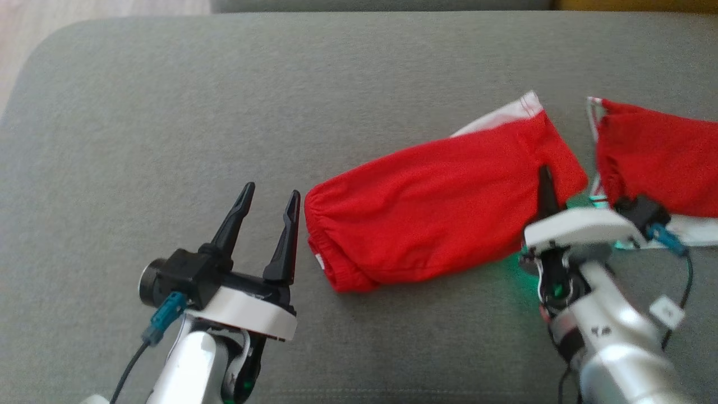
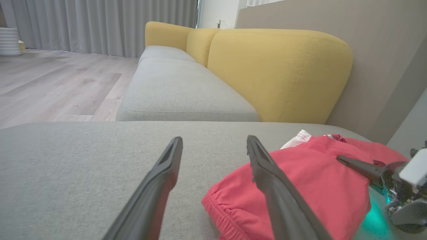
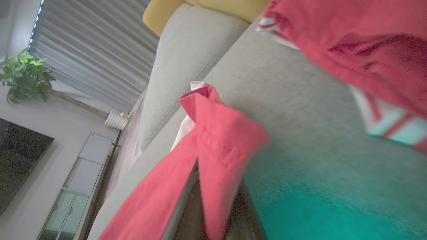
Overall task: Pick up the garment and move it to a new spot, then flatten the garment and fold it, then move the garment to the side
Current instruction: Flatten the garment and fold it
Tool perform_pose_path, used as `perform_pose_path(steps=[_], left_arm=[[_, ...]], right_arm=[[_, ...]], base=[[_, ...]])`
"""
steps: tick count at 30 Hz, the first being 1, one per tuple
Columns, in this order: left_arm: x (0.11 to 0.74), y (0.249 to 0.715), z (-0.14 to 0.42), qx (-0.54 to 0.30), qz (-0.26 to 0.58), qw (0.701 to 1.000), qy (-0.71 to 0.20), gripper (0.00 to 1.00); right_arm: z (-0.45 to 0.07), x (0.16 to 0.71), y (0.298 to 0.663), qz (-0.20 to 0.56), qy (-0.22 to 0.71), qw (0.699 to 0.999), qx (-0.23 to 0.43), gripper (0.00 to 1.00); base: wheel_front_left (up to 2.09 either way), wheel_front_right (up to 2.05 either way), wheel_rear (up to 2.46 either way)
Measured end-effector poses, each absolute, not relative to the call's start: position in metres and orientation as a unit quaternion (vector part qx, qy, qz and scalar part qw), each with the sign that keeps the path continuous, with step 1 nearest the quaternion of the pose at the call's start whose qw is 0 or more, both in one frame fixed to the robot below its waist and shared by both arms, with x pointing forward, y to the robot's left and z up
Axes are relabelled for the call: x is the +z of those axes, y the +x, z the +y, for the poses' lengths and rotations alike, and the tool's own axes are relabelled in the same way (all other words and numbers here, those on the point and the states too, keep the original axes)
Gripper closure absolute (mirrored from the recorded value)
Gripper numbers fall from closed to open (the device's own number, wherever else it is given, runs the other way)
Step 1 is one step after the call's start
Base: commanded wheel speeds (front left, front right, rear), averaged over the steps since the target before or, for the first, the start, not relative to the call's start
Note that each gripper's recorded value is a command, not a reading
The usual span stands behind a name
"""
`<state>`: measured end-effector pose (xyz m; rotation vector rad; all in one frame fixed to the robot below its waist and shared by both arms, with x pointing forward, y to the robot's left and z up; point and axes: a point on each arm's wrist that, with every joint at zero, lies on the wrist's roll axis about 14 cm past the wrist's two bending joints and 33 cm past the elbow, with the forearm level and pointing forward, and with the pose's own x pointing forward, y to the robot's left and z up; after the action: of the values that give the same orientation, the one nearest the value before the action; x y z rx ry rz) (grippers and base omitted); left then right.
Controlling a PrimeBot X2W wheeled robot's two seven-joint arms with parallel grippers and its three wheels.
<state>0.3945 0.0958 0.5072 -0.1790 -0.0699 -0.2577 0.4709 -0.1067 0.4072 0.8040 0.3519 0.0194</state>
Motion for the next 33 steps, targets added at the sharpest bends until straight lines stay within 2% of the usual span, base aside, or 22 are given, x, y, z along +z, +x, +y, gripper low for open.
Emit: perform_pose_path(steps=[11,17,24,33], left_arm=[[0.52,0.394,0.071,-0.168,-0.052,0.98,-0.09,0.0],[0.52,0.385,0.075,-0.163,-0.051,0.981,-0.089,0.0],[0.523,0.376,0.087,-0.145,-0.055,0.984,-0.085,0.0],[0.526,0.366,0.102,-0.123,-0.061,0.987,-0.081,0.0]], right_arm=[[-0.135,0.392,0.409,0.162,0.416,0.894,-0.034,1.0],[-0.138,0.415,0.418,0.125,0.418,0.899,-0.024,1.0],[-0.102,0.46,0.43,0.078,0.41,0.907,0.057,1.0],[-0.015,0.481,0.398,0.097,0.386,0.895,0.201,1.0]], base=[[0.0,0.0,0.0],[0.0,0.0,0.0],[0.0,0.0,0.0],[0.0,0.0,0.0]])
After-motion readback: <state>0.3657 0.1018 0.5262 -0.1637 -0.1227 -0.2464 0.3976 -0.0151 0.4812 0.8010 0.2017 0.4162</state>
